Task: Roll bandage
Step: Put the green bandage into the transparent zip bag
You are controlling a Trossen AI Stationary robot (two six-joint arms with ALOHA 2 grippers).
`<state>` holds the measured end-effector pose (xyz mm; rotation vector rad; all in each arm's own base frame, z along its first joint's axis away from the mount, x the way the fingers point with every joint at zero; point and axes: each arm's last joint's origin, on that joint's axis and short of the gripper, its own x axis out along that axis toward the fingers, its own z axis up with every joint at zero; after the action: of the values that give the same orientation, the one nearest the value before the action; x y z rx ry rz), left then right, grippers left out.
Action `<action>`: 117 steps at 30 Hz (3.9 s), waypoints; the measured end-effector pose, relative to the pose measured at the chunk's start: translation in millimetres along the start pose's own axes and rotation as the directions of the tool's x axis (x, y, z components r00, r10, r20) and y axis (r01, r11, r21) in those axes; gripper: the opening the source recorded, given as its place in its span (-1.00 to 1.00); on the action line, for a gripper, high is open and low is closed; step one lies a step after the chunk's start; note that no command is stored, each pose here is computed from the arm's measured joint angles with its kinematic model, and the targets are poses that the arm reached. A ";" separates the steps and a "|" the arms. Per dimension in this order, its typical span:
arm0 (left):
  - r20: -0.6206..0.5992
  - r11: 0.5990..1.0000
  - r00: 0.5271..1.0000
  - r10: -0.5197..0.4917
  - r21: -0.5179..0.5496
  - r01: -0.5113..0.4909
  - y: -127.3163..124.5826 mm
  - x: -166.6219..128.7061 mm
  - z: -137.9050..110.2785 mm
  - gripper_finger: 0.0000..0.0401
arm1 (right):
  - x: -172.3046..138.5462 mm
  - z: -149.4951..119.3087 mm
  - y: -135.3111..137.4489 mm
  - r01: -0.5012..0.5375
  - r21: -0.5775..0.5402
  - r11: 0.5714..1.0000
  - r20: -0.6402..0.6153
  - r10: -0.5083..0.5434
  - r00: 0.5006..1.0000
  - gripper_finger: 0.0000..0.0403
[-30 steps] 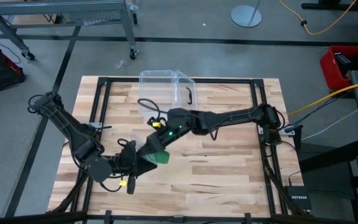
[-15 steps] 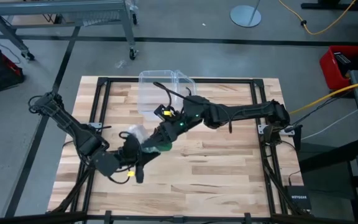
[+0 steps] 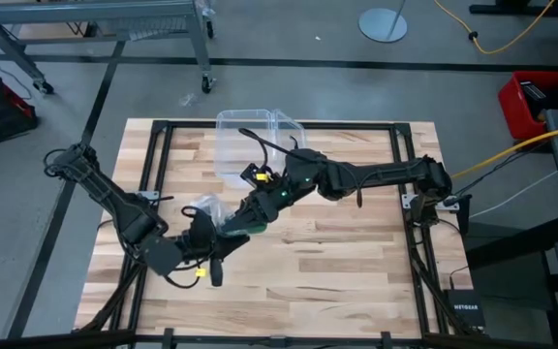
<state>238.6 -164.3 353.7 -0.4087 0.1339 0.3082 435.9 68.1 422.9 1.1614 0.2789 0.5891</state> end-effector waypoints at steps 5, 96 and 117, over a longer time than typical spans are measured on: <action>0.015 1.000 1.000 0.021 0.016 -0.021 1.0 0.8 0.9 -1.00 | 0.3 -0.2 -0.9 0.003 -0.043 0.999 -0.003 -0.003 1.000 0.69; 0.328 0.917 0.880 0.343 0.083 -0.389 -0.1 29.7 -201.0 -1.00 | 63.3 -101.8 -118.4 0.054 -0.599 0.799 -0.190 -0.207 0.960 0.69; 0.325 0.922 0.866 0.381 -0.204 -0.329 33.3 60.6 -278.1 -1.00 | 40.7 -132.5 -189.2 0.281 -0.662 0.695 -0.117 -0.467 0.877 0.69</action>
<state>266.9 -233.1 77.0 -0.4619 -0.1775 0.7578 458.1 143.0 201.8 0.3362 0.5058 0.4195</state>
